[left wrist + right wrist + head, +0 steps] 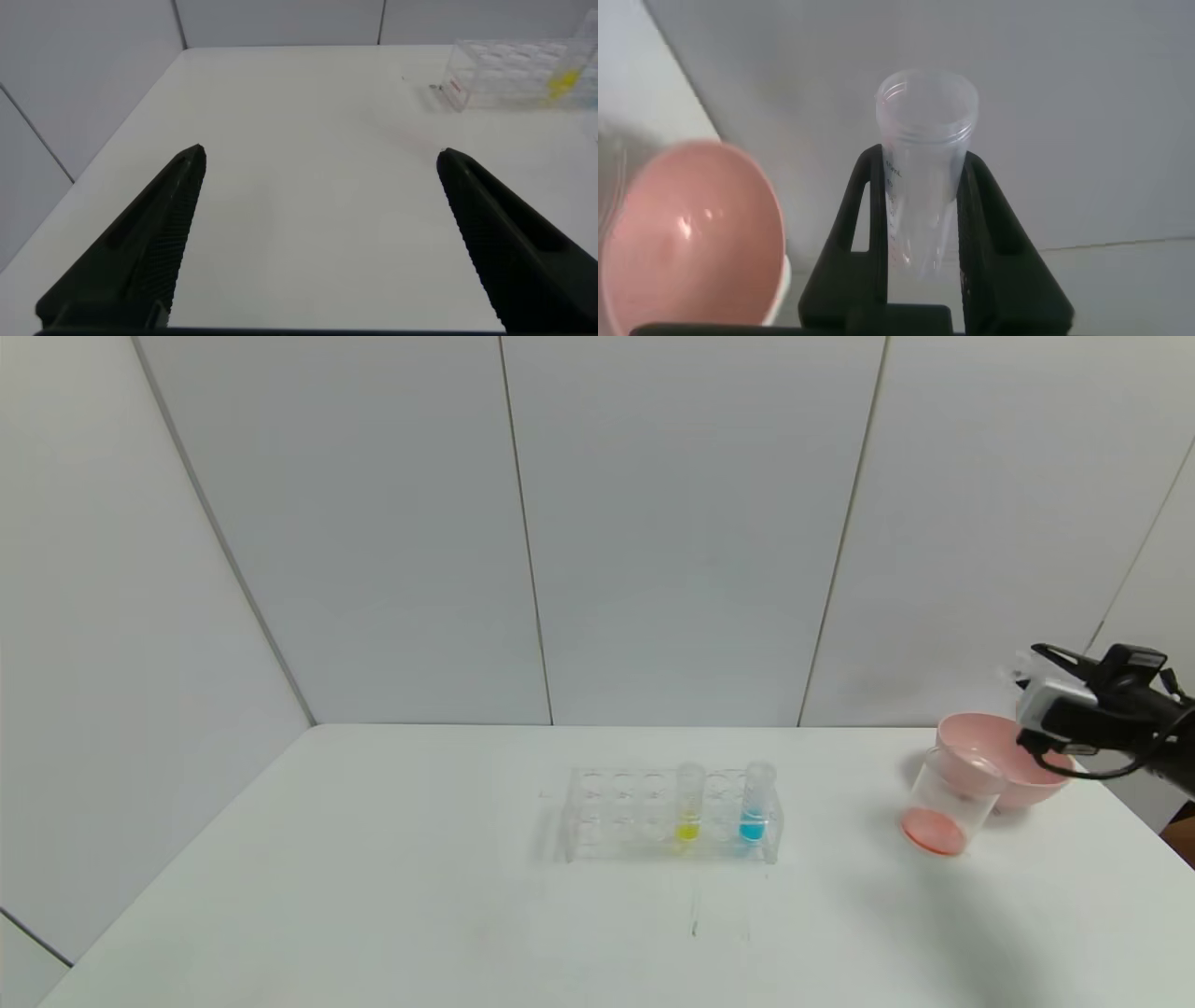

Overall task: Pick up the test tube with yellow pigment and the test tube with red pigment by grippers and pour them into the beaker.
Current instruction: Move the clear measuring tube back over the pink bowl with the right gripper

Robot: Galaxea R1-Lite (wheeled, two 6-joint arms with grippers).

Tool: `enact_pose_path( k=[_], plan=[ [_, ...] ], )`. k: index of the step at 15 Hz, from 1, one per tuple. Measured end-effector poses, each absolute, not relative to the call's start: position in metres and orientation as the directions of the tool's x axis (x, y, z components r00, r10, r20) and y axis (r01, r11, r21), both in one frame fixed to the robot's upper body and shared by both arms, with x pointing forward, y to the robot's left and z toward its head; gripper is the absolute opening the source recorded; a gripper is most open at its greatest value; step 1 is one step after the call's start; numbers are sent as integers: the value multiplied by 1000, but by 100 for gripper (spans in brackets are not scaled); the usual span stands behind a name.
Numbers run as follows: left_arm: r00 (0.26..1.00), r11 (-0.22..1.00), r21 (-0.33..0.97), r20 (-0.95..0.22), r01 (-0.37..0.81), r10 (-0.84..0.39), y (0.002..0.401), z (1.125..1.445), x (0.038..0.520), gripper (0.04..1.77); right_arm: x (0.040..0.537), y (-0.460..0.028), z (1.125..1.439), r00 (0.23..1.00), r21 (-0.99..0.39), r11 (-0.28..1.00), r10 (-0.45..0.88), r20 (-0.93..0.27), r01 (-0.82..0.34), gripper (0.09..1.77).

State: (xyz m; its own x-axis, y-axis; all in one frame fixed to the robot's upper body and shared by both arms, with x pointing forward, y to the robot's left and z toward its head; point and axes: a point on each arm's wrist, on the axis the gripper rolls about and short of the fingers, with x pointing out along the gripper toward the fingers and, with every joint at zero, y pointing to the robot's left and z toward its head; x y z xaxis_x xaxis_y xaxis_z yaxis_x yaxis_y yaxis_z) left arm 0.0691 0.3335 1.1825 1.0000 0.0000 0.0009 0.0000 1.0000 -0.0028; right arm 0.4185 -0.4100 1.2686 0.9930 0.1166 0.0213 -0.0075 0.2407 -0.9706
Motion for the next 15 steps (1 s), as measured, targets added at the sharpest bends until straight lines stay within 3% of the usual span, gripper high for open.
enact_pose_path(
  k=[3,6,9,15],
  plan=[
    [1000,1000,-3,1,0,0,334,1182,69,176,441,-404,1289,995,-775,632,82,54,-10,49],
    [1000,1000,-3,1,0,0,334,1182,69,176,451,-400,1288,999,-413,911,8,34,7,49],
    [1000,1000,-3,1,0,0,334,1182,69,176,446,-405,1261,994,-152,985,-87,-59,78,49],
    [1000,1000,-3,1,0,0,334,1182,69,176,442,-415,1229,988,-71,991,-123,-95,117,49]
  ],
)
